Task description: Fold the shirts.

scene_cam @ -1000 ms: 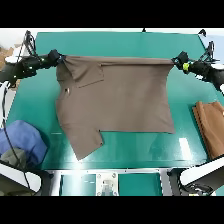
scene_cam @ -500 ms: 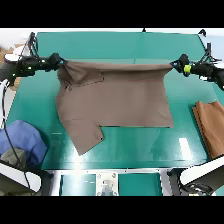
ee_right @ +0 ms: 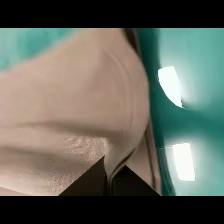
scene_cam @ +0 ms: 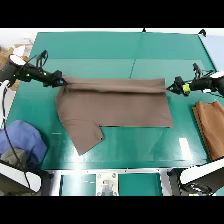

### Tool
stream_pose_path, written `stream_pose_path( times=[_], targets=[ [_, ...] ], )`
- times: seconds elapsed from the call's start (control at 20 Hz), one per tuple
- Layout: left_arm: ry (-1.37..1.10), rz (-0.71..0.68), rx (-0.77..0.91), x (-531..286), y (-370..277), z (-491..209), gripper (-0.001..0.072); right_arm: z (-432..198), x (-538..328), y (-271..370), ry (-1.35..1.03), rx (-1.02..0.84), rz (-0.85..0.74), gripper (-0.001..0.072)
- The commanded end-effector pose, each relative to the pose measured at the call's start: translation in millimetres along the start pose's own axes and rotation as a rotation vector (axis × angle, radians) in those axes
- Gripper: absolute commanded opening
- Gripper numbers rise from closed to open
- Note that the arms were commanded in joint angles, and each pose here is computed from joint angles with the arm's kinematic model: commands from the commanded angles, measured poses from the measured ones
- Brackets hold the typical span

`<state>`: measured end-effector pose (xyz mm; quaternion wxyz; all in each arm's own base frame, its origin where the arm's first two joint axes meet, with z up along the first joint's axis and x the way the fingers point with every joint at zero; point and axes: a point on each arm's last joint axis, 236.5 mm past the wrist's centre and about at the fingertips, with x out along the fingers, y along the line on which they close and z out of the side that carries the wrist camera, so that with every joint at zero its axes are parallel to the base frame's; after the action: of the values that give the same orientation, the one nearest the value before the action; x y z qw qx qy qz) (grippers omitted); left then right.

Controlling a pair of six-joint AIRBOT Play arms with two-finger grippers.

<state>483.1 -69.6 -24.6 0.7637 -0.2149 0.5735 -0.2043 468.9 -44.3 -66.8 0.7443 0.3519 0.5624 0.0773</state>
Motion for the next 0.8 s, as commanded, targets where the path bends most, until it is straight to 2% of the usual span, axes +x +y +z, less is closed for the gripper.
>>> stream_pose_path(
  times=[0.0,0.25,0.3,0.35,0.4,0.45,0.5,0.75],
  targets=[
    [0.104,0.032,-0.039,10.3,14.8,-32.6,0.0028,-28.9,11.3,-13.0,0.081,0.03,-0.026,0.0016],
    [0.12,0.022,-0.06,16.1,16.3,-40.8,0.0028,-32.4,12.0,-5.9,0.092,0.038,-0.013,0.0018],
    [0.118,0.015,-0.063,16.2,14.5,-40.4,0.0028,-36.5,12.0,-4.2,0.109,0.036,-0.009,0.0039],
    [0.126,-0.003,-0.07,15.7,10.2,-42.2,0.003,-42.0,11.3,-2.3,0.133,0.04,-0.003,0.0172],
    [0.16,-0.021,-0.078,13.9,5.0,-49.5,0.0226,-50.3,8.6,0.5,0.171,0.057,0.007,0.0245],
    [0.21,-0.033,-0.109,8.5,0.6,-59.1,0.059,-56.7,2.3,3.1,0.203,0.061,0.016,0.0246],
    [0.255,-0.047,-0.138,1.3,-4.6,-66.5,0.0657,-60.0,-6.4,2.9,0.214,0.074,0.011,0.0247],
    [0.39,-0.019,-0.191,-44.7,-8.2,-116.9,0.0655,-75.5,-76.1,-16.6,0.123,0.054,-0.166,0.0264]
  ],
)
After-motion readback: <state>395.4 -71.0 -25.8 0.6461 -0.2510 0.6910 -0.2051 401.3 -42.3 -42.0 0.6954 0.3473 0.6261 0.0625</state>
